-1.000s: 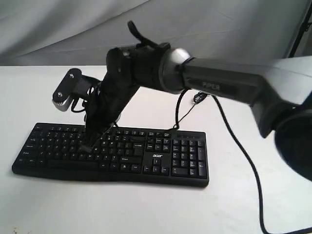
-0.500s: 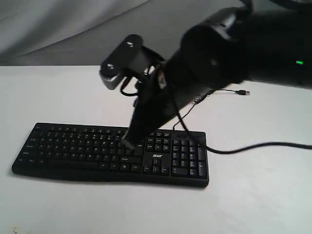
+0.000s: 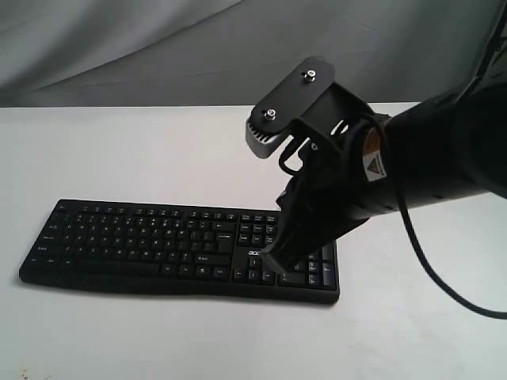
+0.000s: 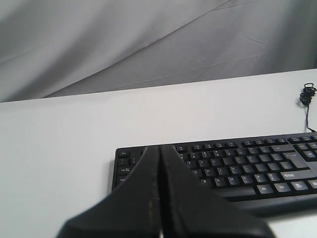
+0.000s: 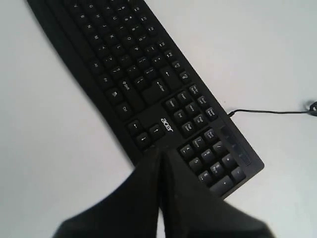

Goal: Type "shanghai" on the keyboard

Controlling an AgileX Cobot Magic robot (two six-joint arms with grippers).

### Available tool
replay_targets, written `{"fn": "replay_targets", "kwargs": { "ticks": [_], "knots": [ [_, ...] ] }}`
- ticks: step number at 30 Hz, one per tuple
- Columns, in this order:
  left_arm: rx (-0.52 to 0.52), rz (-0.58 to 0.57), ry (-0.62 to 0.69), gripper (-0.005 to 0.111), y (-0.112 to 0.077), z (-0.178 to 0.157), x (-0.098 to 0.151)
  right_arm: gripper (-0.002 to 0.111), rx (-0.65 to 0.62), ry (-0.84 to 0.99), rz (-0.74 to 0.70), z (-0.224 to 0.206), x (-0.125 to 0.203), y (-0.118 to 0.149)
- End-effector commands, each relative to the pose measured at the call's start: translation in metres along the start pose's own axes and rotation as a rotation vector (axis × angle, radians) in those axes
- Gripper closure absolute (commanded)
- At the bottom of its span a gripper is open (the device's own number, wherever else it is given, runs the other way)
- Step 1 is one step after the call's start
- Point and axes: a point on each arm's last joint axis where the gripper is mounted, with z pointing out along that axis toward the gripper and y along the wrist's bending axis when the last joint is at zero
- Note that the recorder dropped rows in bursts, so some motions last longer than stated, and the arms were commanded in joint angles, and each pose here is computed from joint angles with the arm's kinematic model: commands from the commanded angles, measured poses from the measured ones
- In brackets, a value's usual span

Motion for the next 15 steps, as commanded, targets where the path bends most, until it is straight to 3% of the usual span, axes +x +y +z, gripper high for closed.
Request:
{"fn": "replay_targets", "kwargs": {
  "ticks": [1, 5, 10, 12, 14, 15],
  "knots": [
    [0.004, 0.001, -0.004, 0.107, 0.0, 0.0, 0.001, 0.108, -0.008, -0.008, 0.019, 0.0, 0.001, 0.001],
    [0.004, 0.001, -0.004, 0.107, 0.0, 0.0, 0.001, 0.108, -0.009, -0.006, 0.019, 0.001, 0.001, 0.001],
    [0.004, 0.001, -0.004, 0.107, 0.0, 0.0, 0.001, 0.108, 0.154, -0.141, -0.217, -0.017, -0.01, -0.013],
    [0.004, 0.001, -0.004, 0.107, 0.0, 0.0, 0.001, 0.108, 0.17, -0.236, -0.196, -0.046, -0.013, -0.015],
    [0.004, 0.001, -0.004, 0.107, 0.0, 0.0, 0.001, 0.108, 0.205, -0.455, -0.048, -0.086, -0.019, -0.031],
    [0.004, 0.001, -0.004, 0.107, 0.0, 0.0, 0.001, 0.108, 0.246, -0.557, 0.122, -0.112, -0.014, -0.048]
  ]
}}
